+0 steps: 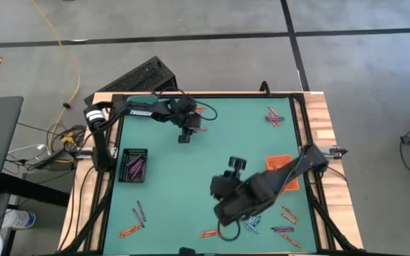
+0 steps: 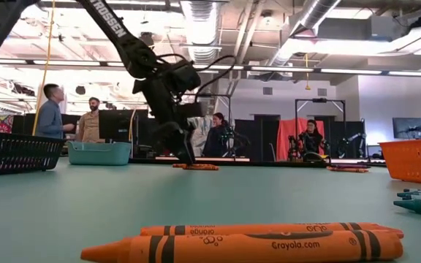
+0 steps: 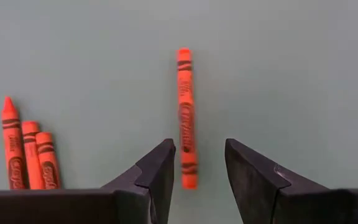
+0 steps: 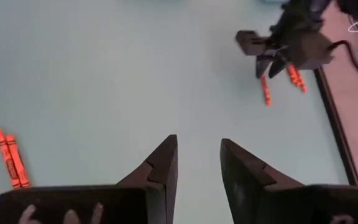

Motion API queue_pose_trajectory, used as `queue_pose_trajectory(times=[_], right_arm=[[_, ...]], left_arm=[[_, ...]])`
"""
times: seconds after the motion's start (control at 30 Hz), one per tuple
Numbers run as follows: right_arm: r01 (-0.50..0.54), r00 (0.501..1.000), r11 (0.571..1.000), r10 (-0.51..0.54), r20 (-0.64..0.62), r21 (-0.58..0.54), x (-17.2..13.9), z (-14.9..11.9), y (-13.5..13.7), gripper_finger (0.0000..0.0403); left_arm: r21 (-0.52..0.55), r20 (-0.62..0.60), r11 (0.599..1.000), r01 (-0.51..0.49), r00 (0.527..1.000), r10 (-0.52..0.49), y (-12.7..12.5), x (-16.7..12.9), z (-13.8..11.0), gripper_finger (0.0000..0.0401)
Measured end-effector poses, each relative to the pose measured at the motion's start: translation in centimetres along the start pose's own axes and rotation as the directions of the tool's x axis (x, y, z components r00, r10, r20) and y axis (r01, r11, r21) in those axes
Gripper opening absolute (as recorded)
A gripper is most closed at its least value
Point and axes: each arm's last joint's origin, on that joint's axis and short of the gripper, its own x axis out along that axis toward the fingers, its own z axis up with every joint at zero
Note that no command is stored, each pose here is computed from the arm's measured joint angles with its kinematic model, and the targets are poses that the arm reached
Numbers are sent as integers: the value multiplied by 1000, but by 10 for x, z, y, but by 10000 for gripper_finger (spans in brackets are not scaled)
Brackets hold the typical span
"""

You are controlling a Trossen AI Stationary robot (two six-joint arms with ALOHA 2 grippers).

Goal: Sort crayons
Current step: Put the orange crayon into the orange bin

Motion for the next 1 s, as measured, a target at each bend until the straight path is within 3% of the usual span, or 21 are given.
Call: queue_pose_trajectory(times=[0.2, 0.43, 0.7, 0.9, 1.0], right_arm=[[9, 1000, 999, -10, -20, -38, 10, -10, 29, 117], [72, 997, 997, -73, -30, -10, 20, -21, 36, 117], [119, 988, 993, -117, -98, 18, 39, -36, 43, 117], [154, 981, 987, -148, -127, 39, 48, -45, 47, 117], [179, 975, 982, -170, -144, 55, 54, -52, 50, 117]], left_arm=[[5, -8, 1000, -20, 1000, 20, 2, 4, 0, 132], [-20, -36, 999, 26, 999, -26, 2, 4, -7, 124], [-48, -70, 997, 65, 995, -68, 1, 19, -16, 85], [-67, -70, 996, 54, 996, -59, 3, 19, -12, 19], [-73, -67, 996, 52, 996, -57, 4, 19, -10, 9]])
